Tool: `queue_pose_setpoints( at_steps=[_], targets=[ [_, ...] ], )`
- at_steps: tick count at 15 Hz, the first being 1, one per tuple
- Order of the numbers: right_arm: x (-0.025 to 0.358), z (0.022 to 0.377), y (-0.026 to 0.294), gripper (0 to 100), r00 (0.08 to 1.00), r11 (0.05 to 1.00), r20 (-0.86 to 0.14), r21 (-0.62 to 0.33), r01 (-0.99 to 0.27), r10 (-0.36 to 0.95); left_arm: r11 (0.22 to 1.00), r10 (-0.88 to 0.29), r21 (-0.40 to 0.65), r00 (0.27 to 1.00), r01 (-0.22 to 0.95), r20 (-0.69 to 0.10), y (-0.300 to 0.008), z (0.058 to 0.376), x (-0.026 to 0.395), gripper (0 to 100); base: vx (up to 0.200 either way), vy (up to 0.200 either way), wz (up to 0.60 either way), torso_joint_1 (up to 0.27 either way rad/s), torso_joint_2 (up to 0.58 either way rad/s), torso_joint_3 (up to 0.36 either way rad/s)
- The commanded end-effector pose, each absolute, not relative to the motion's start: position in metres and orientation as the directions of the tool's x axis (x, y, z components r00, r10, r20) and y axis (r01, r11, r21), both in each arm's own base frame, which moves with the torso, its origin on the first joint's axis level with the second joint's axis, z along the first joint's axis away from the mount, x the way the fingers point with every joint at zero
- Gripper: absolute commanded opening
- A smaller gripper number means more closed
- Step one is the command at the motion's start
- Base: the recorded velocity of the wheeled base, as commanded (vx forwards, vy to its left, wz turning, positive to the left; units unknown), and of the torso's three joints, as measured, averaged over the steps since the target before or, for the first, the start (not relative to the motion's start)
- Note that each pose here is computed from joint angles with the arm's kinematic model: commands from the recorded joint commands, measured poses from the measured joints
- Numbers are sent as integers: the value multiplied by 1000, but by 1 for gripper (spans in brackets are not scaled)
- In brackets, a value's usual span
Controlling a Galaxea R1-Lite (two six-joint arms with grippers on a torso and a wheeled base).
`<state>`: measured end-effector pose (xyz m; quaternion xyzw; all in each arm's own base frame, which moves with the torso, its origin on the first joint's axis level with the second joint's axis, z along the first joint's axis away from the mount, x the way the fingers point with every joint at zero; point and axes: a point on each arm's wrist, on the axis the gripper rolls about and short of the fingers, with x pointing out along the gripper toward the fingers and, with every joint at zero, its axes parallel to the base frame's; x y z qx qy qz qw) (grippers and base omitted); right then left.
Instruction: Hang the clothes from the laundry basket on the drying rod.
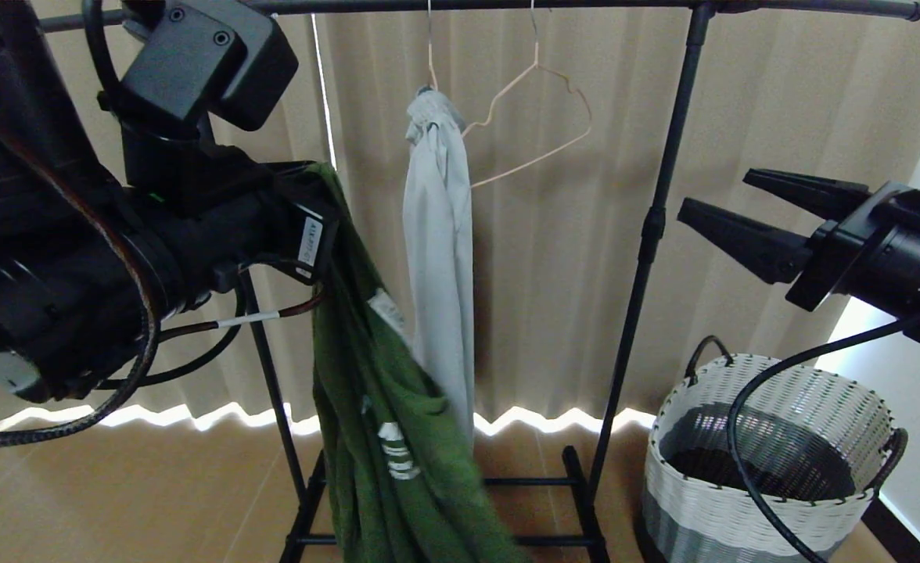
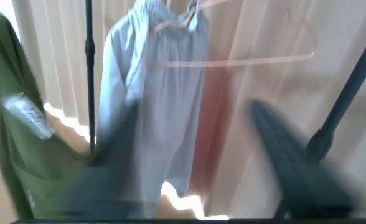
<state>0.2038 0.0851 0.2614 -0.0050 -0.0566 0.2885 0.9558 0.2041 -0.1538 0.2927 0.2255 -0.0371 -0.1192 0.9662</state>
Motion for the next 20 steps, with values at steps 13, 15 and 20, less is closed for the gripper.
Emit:
queue_pose_setpoints(
  at_steps=[13, 15, 20],
  targets=[
    [188, 201, 49, 100, 990, 963, -121, -247, -103, 75, 876, -50, 469, 988, 114, -147, -93, 228, 168, 0, 0, 0, 0, 0, 0, 0],
    [189, 203, 44, 100, 993, 967, -104, -243, -72, 48, 892, -88, 426, 982, 153, -169, -92, 220, 164, 0, 0, 0, 0, 0, 0, 0],
    [186, 203, 33, 100, 995, 956, -99, -292, -25, -4, 918, -185, 340, 978, 206, -94, -90, 242, 159, 0, 0, 0, 0, 0, 0, 0]
  ],
)
